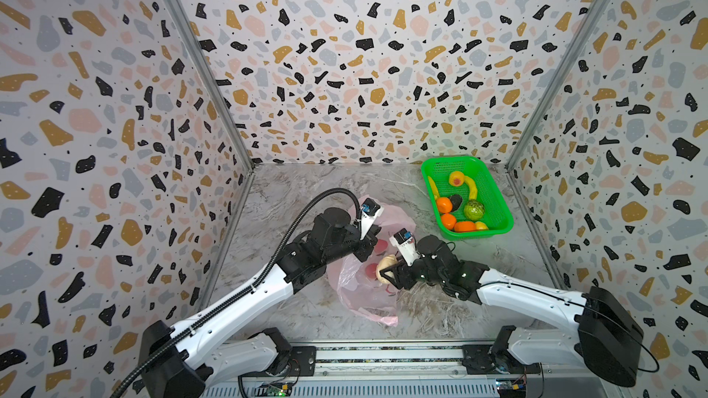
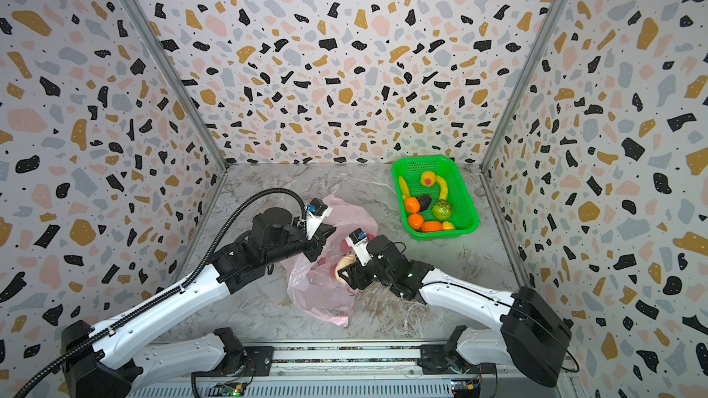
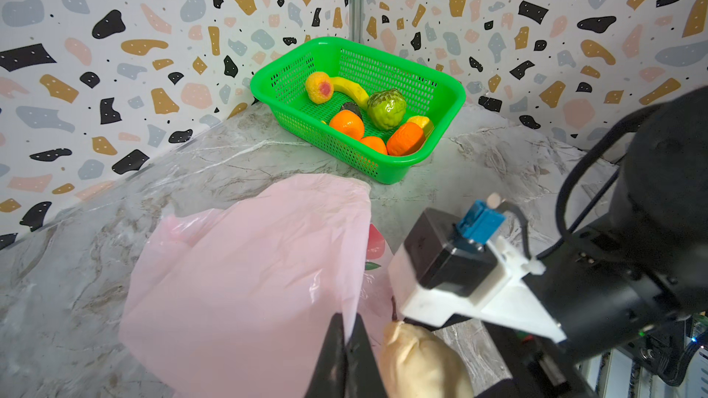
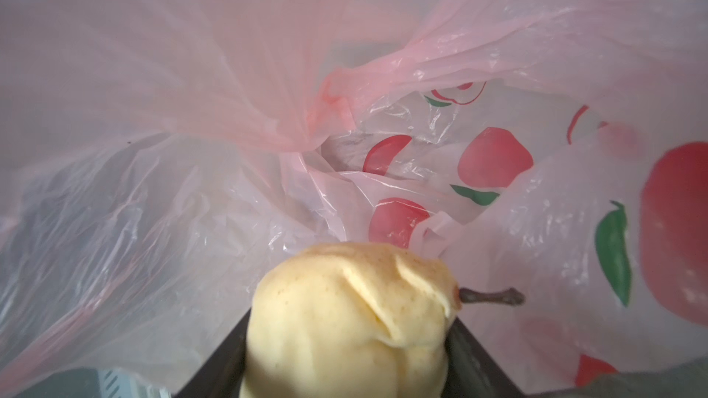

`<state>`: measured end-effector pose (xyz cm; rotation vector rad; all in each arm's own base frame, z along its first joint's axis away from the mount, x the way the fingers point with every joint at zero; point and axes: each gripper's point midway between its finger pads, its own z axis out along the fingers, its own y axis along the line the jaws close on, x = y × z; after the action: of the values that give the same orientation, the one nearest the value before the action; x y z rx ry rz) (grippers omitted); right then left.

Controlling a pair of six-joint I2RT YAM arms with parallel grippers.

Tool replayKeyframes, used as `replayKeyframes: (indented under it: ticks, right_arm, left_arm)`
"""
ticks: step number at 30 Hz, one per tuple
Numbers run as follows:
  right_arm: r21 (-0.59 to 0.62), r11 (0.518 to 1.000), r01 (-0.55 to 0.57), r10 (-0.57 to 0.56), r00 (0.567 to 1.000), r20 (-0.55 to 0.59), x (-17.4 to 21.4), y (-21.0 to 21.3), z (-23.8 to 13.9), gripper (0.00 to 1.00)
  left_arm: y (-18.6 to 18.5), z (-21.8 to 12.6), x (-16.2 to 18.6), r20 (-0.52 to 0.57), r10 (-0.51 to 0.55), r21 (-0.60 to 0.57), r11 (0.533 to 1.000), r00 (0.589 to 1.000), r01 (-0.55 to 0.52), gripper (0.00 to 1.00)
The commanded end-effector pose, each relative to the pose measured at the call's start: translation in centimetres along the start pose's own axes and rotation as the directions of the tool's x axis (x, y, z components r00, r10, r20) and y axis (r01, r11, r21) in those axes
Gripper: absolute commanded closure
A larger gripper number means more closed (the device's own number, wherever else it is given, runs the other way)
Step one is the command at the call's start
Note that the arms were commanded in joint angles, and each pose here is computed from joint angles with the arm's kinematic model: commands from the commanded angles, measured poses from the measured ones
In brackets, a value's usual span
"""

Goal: Untie the knot of the plastic bag and take out the fruit
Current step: 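Lift the pear out of the bag and carry it over the basket, then lower the pear into the basket and open the right gripper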

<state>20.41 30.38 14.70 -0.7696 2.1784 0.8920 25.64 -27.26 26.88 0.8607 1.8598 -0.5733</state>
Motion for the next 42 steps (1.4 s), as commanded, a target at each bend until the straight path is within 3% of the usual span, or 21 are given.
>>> replayKeyframes:
  ticks: [1,7,15,21,29,39,41,42]
  right_arm:
    - [-0.031,0.999,-0.009,0.010,1.000,0.018,-0.9,0.1,-2.2,0.41]
    - [0.050,0.998,-0.029,0.025,0.997,0.075,-3.1,-2.4,-5.6,0.41]
    - [0.205,0.966,-0.160,0.110,0.966,0.235,-8.0,-10.0,-10.1,0.41]
    - [0.343,0.897,-0.279,0.148,0.921,0.361,-11.5,-17.2,-12.4,0.41]
    - [0.528,0.764,-0.371,0.130,0.890,0.437,-14.8,-26.8,-13.5,0.42]
    - [0.617,0.644,-0.452,0.178,0.873,0.454,-14.1,-36.3,-12.9,0.41]
    - [0.630,0.628,-0.456,0.185,0.874,0.449,-13.9,-37.5,-12.5,0.34]
    - [0.633,0.623,-0.459,0.189,0.874,0.447,-13.8,-37.9,-12.4,0.25]
  left_arm:
    - [0.5,0.2,0.0,0.012,0.003,-0.019,1.000,1.000,-0.002,1.00]
    - [0.3,0.0,-0.3,0.018,0.006,-0.012,1.000,1.000,-0.006,1.00]
    - [-0.5,-0.3,-0.8,0.035,0.007,0.033,0.999,0.999,-0.009,1.00]
    - [-0.8,-0.3,-0.6,0.032,0.011,0.054,0.998,0.999,-0.012,1.00]
    - [-1.0,-0.6,-0.5,0.033,0.012,0.060,0.998,0.999,-0.014,1.00]
    - [-0.9,-0.6,-0.2,0.028,0.012,0.054,0.998,1.000,-0.014,1.00]
    - [-0.8,-0.5,-0.1,0.024,0.011,0.051,0.999,1.000,-0.012,1.00]
    - [-0.8,-0.5,-0.1,0.024,0.011,0.052,0.999,1.000,-0.012,1.00]
